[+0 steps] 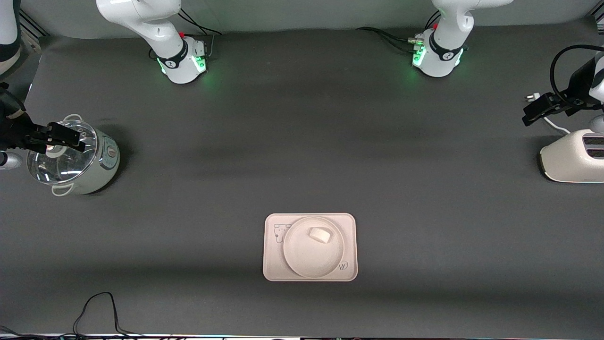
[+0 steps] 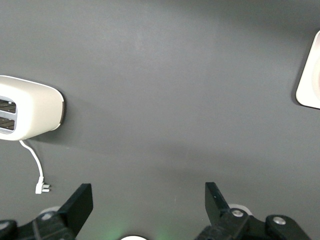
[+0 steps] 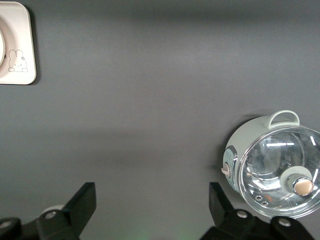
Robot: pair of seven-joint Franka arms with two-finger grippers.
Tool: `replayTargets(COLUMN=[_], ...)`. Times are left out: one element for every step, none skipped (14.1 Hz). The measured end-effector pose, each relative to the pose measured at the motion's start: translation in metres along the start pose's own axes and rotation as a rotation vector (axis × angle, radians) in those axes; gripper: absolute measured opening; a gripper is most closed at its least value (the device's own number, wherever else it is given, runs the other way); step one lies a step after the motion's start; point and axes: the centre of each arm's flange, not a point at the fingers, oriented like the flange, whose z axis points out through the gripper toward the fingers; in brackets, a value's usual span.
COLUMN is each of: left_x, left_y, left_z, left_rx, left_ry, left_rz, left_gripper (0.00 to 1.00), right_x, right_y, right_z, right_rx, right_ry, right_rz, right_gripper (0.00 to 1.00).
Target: Place bun in plate and plate on tray
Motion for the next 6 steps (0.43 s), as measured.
replayTargets(left_x=[0.0007,0.0010,0.0010,0.0011,0.0011,0.0011], left_y=[-0.0007,-0.0014,-0.0017,-0.0017,-0.0017,-0.0017], left_z=[0.0009,0.0012,0.0012,0.0012,0.0012,0.0012], left_rx=[0.000,0.000,0.000,0.000,0.000,0.000], left_ry=[-0.002,-0.002,-0.002,-0.002,-0.002,-0.002], left_rz=[-0.002,-0.003,-0.003,-0.003,-0.003,-0.004], left_gripper=[1.00,1.00,1.00,1.00,1.00,1.00], right_x=[0.0000,0.0000,0.0000,0.0000,0.0000,0.0000], right_y=[0.0000,0.0000,0.0000,0.0000,-0.0001,-0.0002], right_z=[0.0000,0.0000,0.0000,0.0000,0.0000,0.0000], right_rx=[0.000,0.000,0.000,0.000,0.000,0.000], right_ry=[0.000,0.000,0.000,0.000,0.000,0.000], right_rz=[0.000,0.000,0.000,0.000,0.000,0.000], right_gripper=[1.00,1.00,1.00,1.00,1.00,1.00])
